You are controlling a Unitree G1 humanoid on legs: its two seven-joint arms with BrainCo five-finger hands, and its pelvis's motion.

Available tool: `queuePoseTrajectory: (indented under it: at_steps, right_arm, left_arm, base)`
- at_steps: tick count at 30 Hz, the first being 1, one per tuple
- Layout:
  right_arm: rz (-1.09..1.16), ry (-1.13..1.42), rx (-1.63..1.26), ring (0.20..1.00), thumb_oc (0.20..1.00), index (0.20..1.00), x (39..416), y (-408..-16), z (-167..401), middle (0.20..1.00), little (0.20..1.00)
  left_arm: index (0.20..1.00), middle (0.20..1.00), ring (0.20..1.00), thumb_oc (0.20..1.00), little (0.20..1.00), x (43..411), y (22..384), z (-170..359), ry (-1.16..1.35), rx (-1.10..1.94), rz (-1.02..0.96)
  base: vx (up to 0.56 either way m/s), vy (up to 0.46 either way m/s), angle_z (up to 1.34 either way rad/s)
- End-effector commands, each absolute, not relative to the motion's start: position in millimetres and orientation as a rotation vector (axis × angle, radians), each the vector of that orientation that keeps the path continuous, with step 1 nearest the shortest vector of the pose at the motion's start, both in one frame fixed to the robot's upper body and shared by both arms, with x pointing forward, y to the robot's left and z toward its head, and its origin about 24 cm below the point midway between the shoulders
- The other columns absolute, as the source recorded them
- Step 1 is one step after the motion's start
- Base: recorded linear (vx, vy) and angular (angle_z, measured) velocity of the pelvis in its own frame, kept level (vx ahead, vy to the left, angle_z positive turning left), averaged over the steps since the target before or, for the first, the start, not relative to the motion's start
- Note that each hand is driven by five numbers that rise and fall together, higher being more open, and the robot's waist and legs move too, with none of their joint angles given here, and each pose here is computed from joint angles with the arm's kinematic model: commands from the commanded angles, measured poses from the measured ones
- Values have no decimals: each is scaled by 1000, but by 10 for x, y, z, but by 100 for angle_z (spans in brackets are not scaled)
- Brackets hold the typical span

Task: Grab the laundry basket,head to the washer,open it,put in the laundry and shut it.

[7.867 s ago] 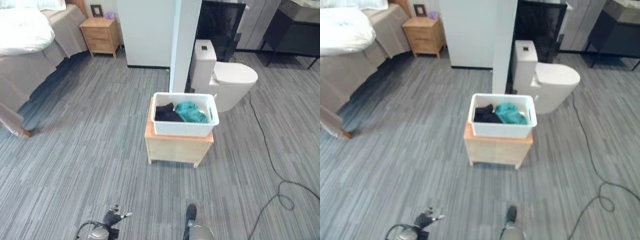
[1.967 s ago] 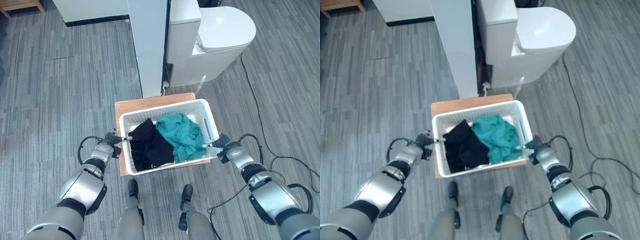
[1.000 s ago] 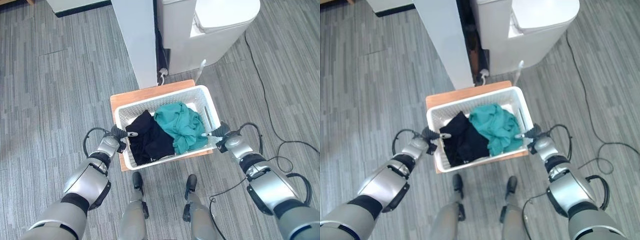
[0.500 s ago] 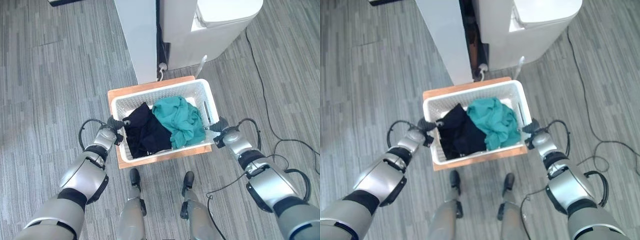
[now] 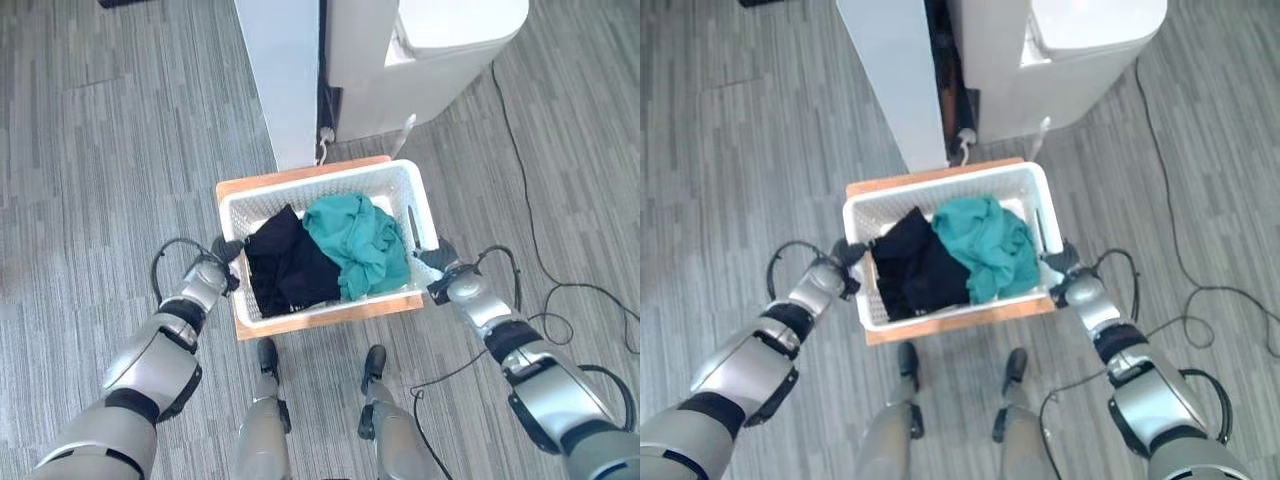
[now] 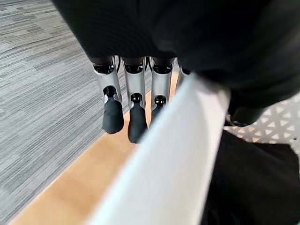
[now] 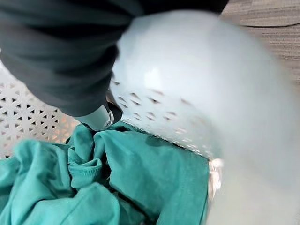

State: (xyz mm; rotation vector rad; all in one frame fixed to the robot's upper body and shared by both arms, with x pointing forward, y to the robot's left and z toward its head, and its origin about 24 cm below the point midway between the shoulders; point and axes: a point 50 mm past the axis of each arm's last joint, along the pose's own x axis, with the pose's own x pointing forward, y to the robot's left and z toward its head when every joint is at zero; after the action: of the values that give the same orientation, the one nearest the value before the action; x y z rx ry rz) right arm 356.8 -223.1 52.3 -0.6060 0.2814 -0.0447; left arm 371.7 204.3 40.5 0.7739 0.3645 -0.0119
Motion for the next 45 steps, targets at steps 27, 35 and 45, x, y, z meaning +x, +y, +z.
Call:
queuePoseTrajectory:
  at_steps: [27, 35, 45]
  right_arm:
    - [-115, 409, -441, 200, 200, 200, 3007, -2898, 215, 200, 200]
    - [-130, 364, -456, 200, 200, 200, 3113, -2919, 370, 200, 200]
    - [-145, 371, -466, 200, 200, 200, 3157, -3029, 473, 200, 200]
  left_arm:
    - [200, 200, 200, 200, 200, 3120, 1788, -15, 349, 574, -300]
    - [200, 200, 200, 200, 200, 3335, 1526, 153, 273, 580, -311]
    - [200, 200, 200, 200, 200, 3227, 1426, 11, 291, 586, -357]
  base:
    - [10, -54, 4]
    - [-174, 11, -1]
    - [-148, 254, -18]
